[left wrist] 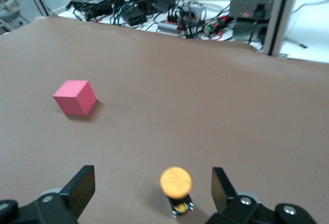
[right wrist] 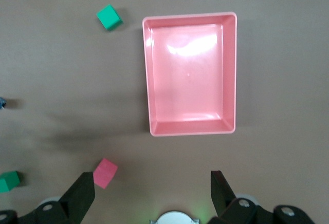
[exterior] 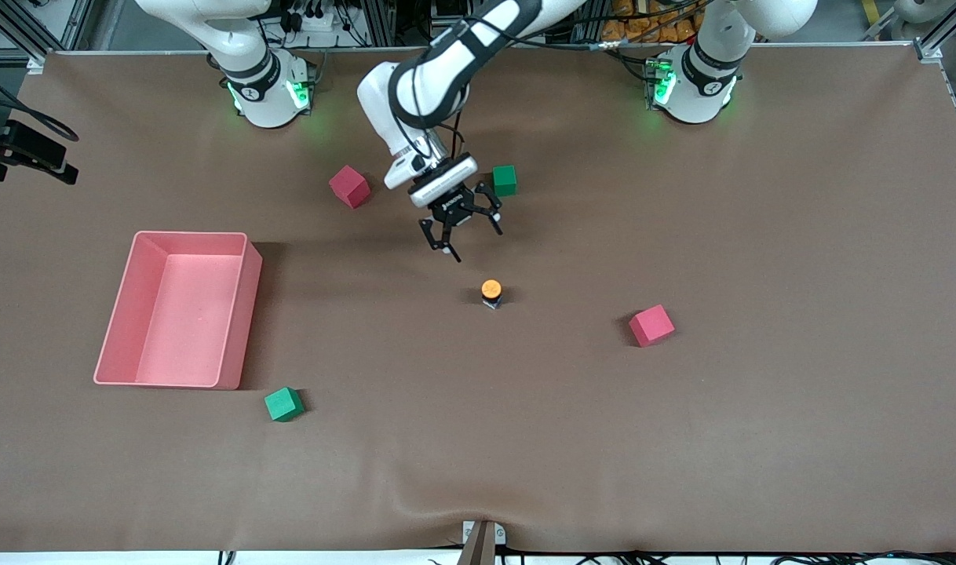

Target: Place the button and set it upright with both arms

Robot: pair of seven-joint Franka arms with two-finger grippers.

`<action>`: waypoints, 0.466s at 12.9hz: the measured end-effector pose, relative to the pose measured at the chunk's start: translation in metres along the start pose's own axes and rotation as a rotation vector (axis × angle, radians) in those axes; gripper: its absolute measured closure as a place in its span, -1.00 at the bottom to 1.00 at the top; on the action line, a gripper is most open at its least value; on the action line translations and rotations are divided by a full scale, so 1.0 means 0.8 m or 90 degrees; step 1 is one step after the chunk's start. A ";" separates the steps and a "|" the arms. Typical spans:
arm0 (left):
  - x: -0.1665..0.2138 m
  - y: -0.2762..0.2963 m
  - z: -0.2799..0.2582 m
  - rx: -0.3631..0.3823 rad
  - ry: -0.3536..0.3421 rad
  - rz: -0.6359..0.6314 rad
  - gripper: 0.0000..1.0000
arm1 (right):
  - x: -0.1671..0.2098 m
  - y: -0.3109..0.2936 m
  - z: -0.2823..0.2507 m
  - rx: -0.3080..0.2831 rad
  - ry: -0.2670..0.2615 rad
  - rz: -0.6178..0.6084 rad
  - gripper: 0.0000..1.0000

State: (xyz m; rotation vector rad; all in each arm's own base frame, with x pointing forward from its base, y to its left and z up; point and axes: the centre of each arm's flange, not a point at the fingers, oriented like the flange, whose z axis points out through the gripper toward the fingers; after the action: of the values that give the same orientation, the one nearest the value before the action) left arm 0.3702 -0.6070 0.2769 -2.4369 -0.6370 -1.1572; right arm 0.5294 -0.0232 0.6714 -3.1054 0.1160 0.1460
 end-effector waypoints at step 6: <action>0.199 -0.031 0.057 0.034 -0.128 0.082 -1.00 | -0.004 0.006 -0.001 -0.002 -0.008 0.005 -1.00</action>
State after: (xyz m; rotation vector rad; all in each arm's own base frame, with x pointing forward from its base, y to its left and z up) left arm 0.4747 -0.5253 0.3789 -2.5274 -0.5502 -0.8415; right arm 0.5262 -0.0276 0.6725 -3.1074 0.1276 0.1673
